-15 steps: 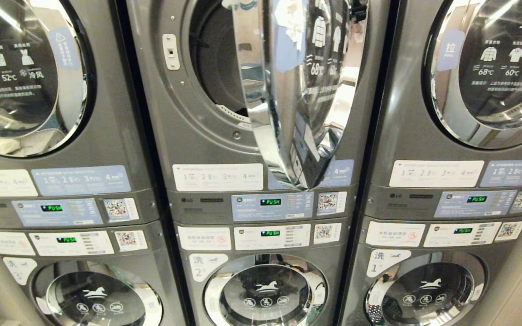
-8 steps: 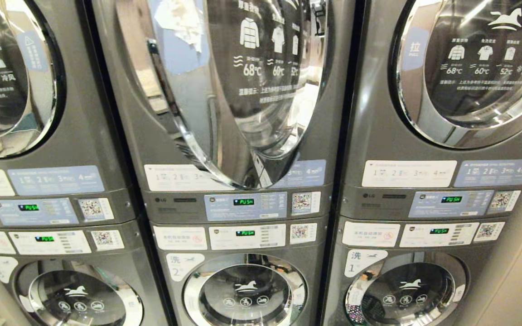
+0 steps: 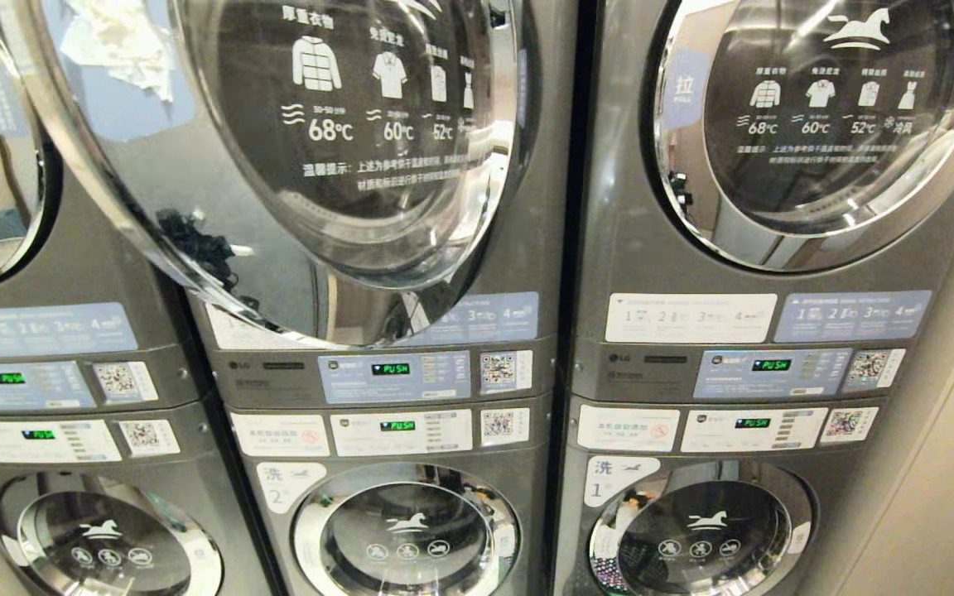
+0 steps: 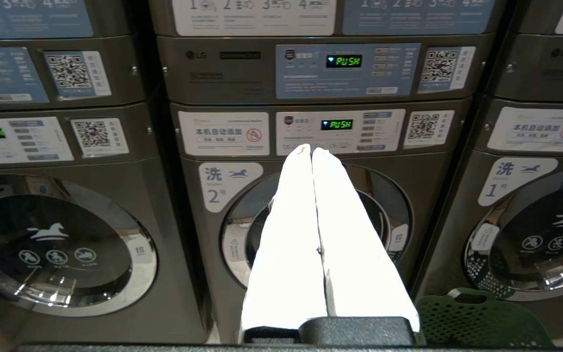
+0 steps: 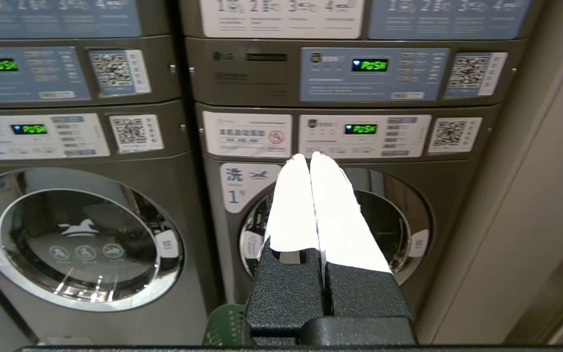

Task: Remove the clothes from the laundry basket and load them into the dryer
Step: Open the dryer

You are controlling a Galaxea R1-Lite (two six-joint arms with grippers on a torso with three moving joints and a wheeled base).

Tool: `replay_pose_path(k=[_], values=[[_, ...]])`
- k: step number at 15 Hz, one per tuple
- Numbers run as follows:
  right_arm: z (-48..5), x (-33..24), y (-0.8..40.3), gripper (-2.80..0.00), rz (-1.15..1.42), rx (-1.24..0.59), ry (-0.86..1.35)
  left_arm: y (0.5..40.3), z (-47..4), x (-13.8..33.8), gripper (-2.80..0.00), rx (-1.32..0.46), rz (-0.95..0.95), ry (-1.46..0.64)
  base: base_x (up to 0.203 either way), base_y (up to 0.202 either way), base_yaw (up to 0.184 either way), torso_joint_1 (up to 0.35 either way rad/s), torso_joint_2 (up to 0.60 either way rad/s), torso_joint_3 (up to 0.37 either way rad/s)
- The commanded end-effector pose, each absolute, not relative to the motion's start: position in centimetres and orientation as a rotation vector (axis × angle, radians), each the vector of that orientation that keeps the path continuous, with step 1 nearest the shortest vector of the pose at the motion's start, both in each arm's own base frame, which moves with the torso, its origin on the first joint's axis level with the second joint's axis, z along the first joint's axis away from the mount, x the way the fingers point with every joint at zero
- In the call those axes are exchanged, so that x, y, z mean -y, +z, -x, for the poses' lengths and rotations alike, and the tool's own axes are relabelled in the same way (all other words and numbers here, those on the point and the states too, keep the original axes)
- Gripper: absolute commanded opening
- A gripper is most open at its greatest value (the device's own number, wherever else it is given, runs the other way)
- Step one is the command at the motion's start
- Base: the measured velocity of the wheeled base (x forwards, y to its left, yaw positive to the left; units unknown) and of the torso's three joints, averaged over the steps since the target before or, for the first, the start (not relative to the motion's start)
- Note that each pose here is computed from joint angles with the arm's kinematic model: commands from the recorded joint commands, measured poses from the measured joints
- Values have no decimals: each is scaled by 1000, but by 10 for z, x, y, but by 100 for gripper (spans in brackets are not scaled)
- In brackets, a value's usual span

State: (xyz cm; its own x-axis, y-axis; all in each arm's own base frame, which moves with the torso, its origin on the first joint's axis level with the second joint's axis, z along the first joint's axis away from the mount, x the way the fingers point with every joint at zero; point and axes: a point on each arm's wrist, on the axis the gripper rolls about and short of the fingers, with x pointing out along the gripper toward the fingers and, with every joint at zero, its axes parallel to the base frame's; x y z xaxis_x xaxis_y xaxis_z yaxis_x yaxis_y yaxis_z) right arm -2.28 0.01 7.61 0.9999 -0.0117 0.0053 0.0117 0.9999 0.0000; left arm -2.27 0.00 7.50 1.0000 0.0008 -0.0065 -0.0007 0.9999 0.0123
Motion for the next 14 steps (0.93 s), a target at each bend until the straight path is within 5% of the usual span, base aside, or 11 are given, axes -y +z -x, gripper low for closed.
replay_pose_path(k=[1,7,9,14], values=[[23,0,76,-280,0,6,-12,75,23,0,-280,-5,-11,2,0,-137,3,6,2,6],[23,0,76,-280,-2,6,-11,90,26,2,-280,66,-101,-82,0,-13,0,1,1,1],[23,0,76,-280,0,6,-12,134,35,5,-280,164,-118,-200,0,0,0,0,0,0],[23,0,76,-280,-2,6,-12,238,-14,8,-280,81,-44,-366,0,0,0,0,0,0]])
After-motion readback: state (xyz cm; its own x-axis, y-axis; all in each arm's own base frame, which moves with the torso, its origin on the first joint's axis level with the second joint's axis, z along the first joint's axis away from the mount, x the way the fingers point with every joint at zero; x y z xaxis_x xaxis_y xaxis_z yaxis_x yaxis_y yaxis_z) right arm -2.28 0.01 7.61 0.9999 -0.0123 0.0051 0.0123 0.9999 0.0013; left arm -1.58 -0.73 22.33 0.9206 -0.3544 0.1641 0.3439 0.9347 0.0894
